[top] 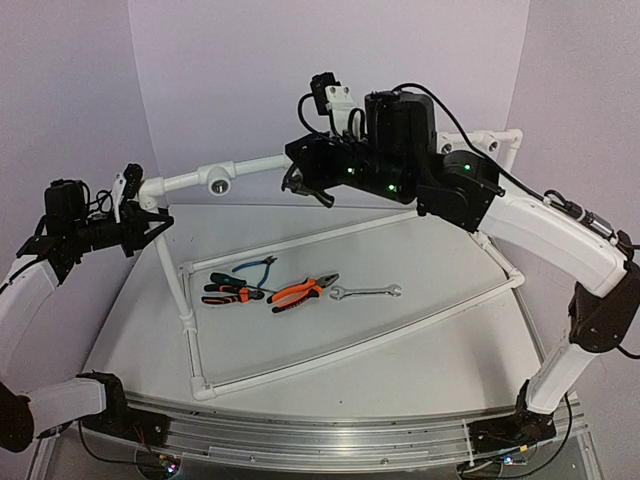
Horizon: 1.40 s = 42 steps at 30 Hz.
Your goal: Install the water faucets
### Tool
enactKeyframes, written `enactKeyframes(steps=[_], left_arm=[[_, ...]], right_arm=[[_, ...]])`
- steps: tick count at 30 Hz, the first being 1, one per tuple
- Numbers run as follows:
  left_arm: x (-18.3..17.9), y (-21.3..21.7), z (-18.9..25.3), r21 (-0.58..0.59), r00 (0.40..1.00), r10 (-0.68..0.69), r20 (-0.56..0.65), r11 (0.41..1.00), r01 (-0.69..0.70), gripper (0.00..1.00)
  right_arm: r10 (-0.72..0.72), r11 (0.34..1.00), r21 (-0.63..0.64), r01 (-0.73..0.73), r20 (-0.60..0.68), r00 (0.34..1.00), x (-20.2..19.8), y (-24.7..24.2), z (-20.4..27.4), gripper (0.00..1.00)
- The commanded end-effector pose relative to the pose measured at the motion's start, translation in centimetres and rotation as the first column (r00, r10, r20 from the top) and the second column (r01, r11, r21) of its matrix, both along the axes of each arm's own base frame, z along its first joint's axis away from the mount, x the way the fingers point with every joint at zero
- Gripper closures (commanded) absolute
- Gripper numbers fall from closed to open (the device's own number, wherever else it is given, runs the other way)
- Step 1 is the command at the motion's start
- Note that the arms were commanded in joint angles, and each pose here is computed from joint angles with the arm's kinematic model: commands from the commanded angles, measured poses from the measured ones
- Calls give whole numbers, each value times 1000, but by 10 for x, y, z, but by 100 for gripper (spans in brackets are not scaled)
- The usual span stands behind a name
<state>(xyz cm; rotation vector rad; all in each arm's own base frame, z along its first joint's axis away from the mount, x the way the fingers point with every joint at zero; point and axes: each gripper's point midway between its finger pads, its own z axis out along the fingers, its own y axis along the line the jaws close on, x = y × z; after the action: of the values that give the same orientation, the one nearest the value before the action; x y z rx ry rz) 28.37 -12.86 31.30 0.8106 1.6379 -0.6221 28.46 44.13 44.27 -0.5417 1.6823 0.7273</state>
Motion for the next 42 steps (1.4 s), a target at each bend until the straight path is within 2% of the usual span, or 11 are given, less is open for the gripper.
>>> enactKeyframes(steps=[1,8,16,27,34,39,42], left_arm=[[-17,-22,11,-17,990,-131,44,991,132,100],[-16,-22,9,-15,990,-132,40,991,133,100],[-15,-22,6,-10,991,-132,34,991,132,100],[-13,-22,3,-11,990,-135,30,991,135,100],[-15,-22,1,-9,991,-135,27,991,135,100],[-15,-22,1,-12,991,-132,25,991,133,100],[-15,-22,2,-11,991,-132,28,991,132,100]], right_arm=[[-14,997,73,19,-71,997,-12,-24,8,94],[14,997,73,-6,-109,994,-34,-20,-5,93],[4,998,69,8,-169,986,-55,-31,-28,88],[23,998,56,-14,-162,987,-62,-27,-30,85],[-6,997,78,11,-65,998,-63,-50,12,68],[71,997,43,-70,-16,997,-69,-32,27,58],[66,998,18,-66,4,998,-64,-25,27,56]])
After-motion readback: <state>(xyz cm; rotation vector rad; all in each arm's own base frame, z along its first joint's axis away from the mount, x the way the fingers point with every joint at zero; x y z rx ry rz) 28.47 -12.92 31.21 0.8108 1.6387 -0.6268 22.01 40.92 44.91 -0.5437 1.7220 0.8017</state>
